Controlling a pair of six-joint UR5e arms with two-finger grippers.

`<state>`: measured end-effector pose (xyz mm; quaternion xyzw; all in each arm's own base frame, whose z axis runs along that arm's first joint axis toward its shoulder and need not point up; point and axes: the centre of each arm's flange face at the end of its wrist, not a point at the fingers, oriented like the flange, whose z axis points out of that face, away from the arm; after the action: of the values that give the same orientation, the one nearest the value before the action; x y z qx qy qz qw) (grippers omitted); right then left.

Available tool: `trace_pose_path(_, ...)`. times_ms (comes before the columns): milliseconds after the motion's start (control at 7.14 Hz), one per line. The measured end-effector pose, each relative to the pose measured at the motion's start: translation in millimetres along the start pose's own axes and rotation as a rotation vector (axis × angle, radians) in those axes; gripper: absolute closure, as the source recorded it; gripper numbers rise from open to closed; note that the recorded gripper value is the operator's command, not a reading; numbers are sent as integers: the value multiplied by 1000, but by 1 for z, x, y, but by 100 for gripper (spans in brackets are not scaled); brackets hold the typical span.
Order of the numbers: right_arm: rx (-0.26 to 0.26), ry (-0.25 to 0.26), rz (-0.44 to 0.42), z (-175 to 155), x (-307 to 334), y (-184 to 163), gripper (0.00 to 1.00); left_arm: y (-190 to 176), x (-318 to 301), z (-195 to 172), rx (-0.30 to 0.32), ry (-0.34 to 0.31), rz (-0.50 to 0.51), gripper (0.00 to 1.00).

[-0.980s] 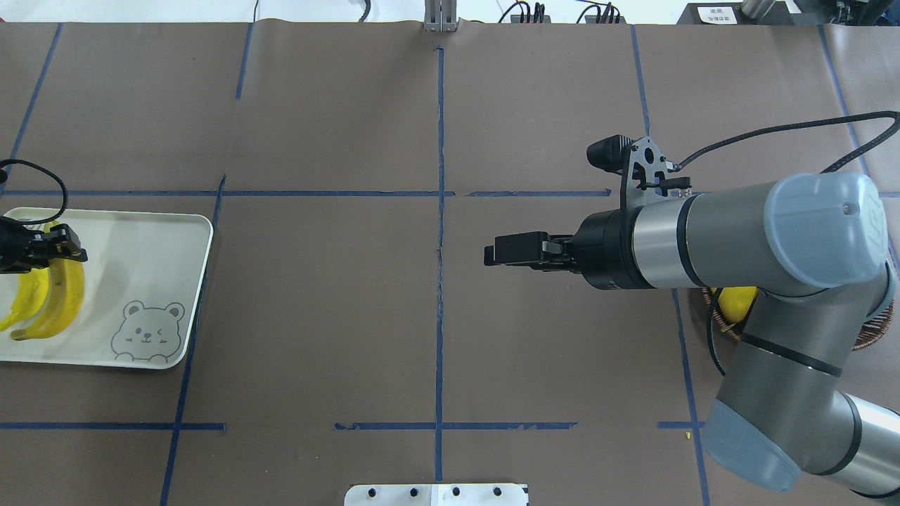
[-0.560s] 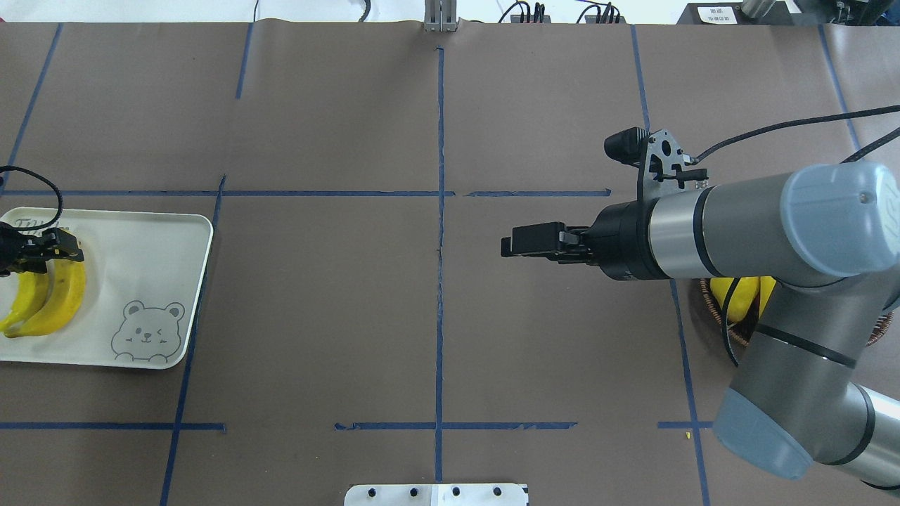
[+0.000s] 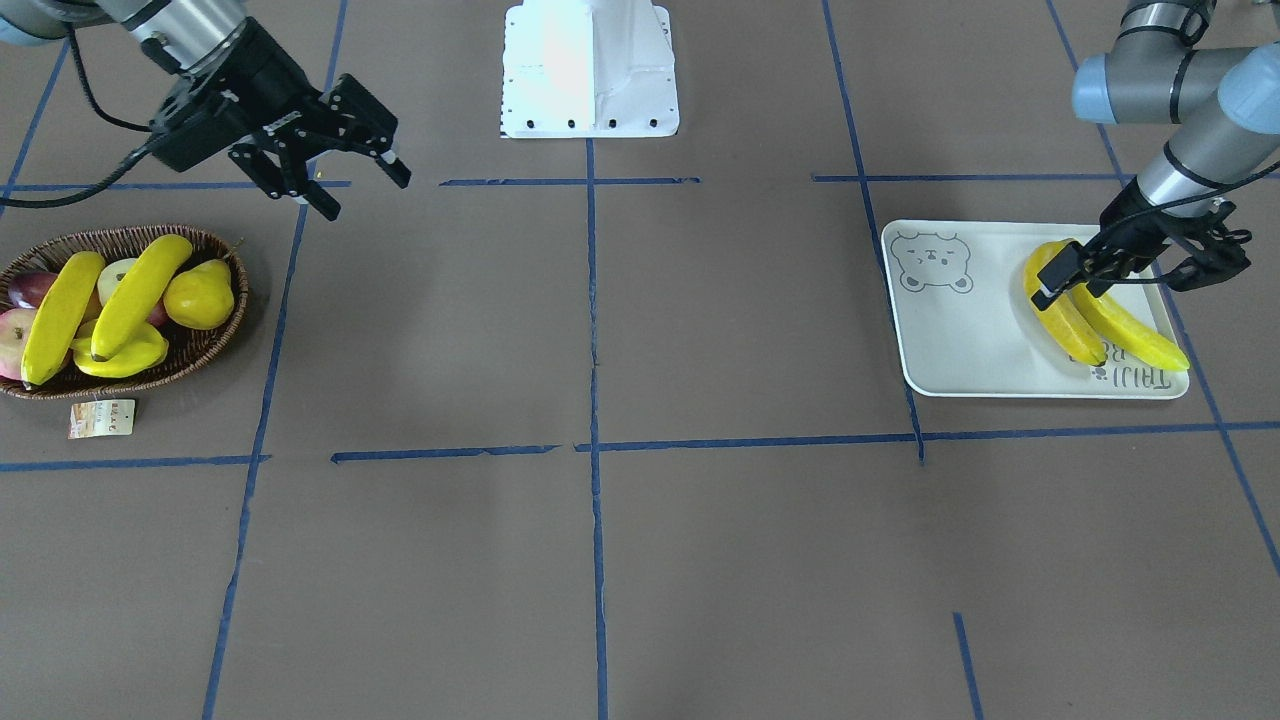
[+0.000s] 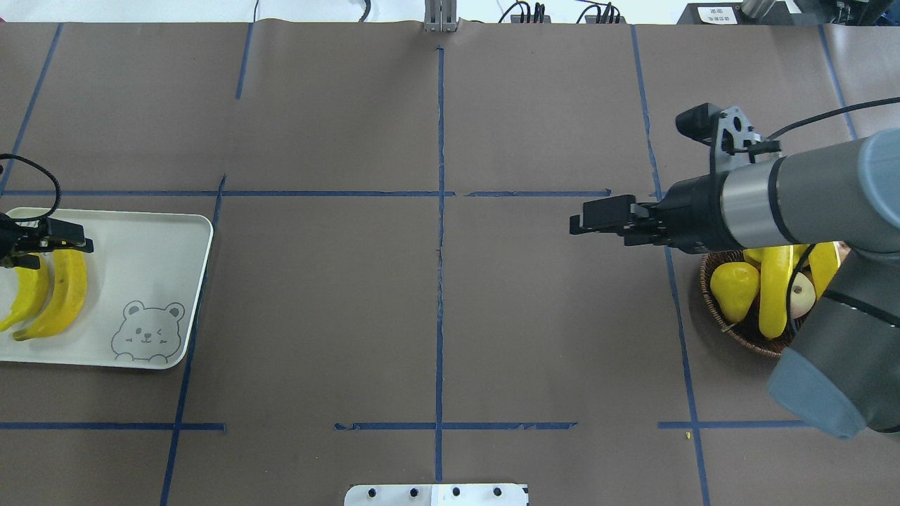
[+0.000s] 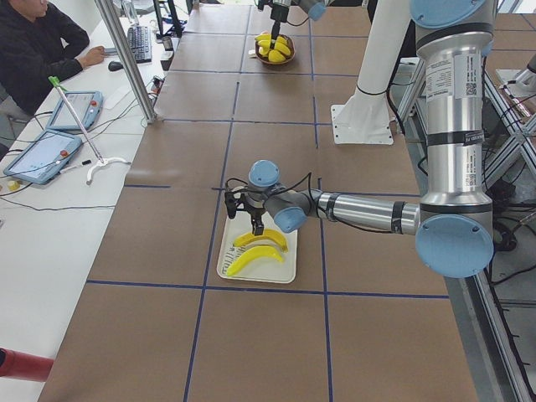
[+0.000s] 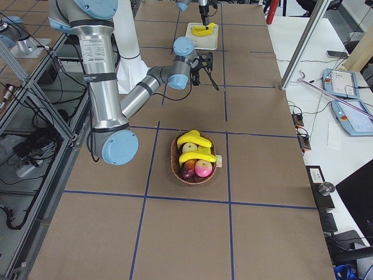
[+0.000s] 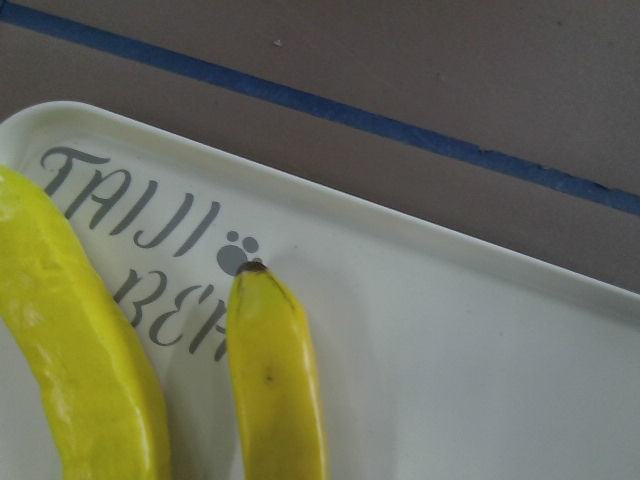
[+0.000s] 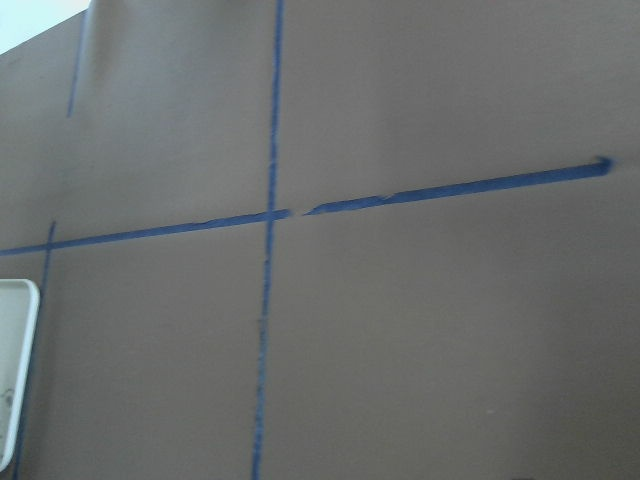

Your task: Transfer all bananas from basket to plate

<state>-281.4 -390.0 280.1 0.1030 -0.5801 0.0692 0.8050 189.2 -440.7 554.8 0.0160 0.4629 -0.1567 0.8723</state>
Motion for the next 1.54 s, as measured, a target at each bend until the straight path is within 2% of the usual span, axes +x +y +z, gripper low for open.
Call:
trace_pose_path(280,-8,121,-17,-20,77,3,0,-3,29,-36,-24,60,-9,0)
trace_pose_path(560,-34,252,-73,-29,138,15,0,-4,46,-46,-26,80,-12,0)
trace_pose_path(1120,-97,525,-135,-8,182,28,0,-3,51,-50,-24,88,-11,0)
trace_pose_path(1400,-129,580,-154,9,193,36,0,-4,51,-50,-24,88,-11,0)
trace_pose_path(1540,-145,593,-164,19,196,41,4,-4,51,-49,-25,88,-11,0)
